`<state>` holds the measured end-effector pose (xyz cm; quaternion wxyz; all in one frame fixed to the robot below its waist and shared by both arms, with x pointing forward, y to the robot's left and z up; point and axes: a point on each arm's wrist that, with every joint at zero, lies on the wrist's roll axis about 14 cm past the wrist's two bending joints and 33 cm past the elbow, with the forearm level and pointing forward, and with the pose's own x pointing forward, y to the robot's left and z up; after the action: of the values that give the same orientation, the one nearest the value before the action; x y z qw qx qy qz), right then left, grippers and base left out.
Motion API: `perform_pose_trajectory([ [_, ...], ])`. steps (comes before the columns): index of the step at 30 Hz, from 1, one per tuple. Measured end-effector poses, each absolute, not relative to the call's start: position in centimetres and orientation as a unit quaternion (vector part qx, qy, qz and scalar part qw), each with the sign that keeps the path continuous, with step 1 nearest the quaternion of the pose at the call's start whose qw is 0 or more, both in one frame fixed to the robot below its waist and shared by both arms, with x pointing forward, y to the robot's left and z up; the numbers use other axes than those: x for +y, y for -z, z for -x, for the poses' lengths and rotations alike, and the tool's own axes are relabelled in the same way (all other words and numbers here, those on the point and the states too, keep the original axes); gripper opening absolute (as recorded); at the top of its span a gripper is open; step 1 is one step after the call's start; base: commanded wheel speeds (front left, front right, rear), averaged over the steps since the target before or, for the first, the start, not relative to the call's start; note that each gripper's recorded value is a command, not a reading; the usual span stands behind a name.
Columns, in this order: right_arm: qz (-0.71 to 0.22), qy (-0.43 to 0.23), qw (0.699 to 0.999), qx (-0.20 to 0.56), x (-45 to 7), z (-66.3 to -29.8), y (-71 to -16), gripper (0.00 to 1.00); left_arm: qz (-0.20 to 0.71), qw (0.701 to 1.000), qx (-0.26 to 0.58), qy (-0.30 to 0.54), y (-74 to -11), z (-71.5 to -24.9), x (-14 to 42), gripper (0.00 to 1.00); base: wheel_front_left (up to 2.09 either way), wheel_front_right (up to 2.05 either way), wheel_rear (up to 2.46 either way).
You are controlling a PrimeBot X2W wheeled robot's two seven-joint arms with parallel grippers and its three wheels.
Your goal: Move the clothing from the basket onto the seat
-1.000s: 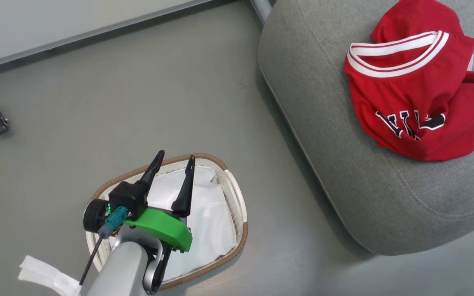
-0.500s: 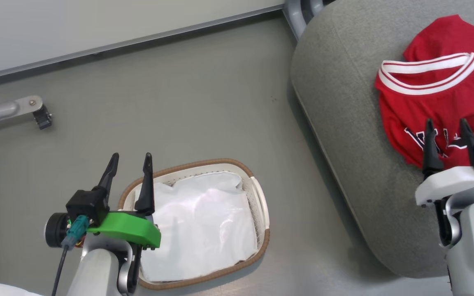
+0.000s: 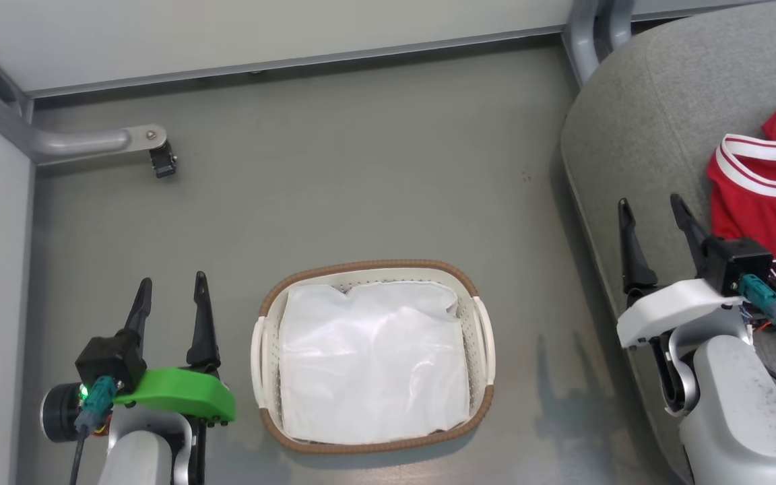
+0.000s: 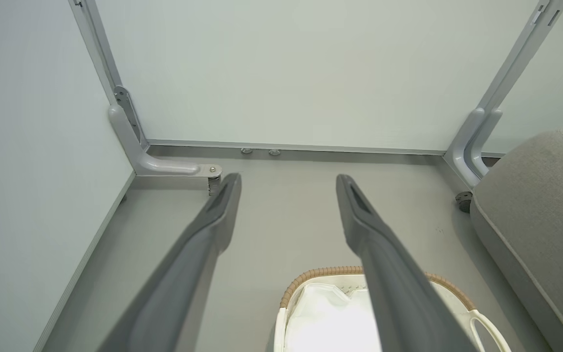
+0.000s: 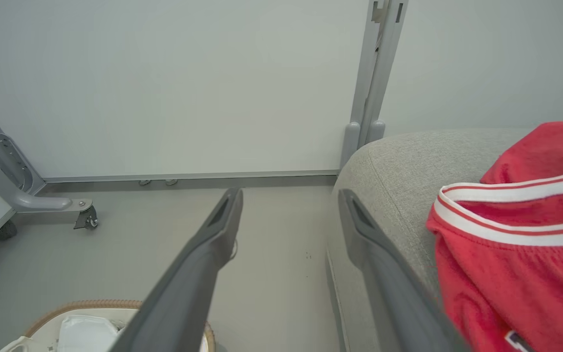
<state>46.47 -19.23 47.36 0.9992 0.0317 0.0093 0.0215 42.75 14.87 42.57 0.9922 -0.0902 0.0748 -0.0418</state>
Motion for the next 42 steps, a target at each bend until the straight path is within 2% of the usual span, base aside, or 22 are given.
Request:
perform_pose_trajectory([
  [7,-0.045,-0.039,0.998,0.022,-17.4,-45.6,-46.5,1.00,0.088,0.993,0.076,0.014,-42.7,-41.2,16.7,1.00,0.00,0.00,0.00],
  [23,-0.064,-0.021,0.997,0.035,-18.1,-42.5,-45.8,1.00,0.104,0.991,0.079,0.006,-42.8,-38.6,17.0,1.00,0.00,0.00,0.00],
  [24,-0.065,-0.022,0.997,0.034,-18.0,-42.4,-45.9,0.00,0.109,0.991,0.079,0.007,-42.7,-38.4,16.9,0.00,0.00,0.00,0.00],
  [31,-0.082,-0.014,0.994,0.076,-17.9,-41.1,-43.5,0.00,0.119,0.987,0.107,0.003,-41.2,-37.7,16.7,0.00,0.00,0.00,0.00],
  [42,-0.181,0.016,0.981,0.074,-18.7,-41.0,-44.1,0.00,0.211,0.970,0.113,-0.031,-41.4,-37.8,17.7,0.00,0.00,0.00,0.00],
])
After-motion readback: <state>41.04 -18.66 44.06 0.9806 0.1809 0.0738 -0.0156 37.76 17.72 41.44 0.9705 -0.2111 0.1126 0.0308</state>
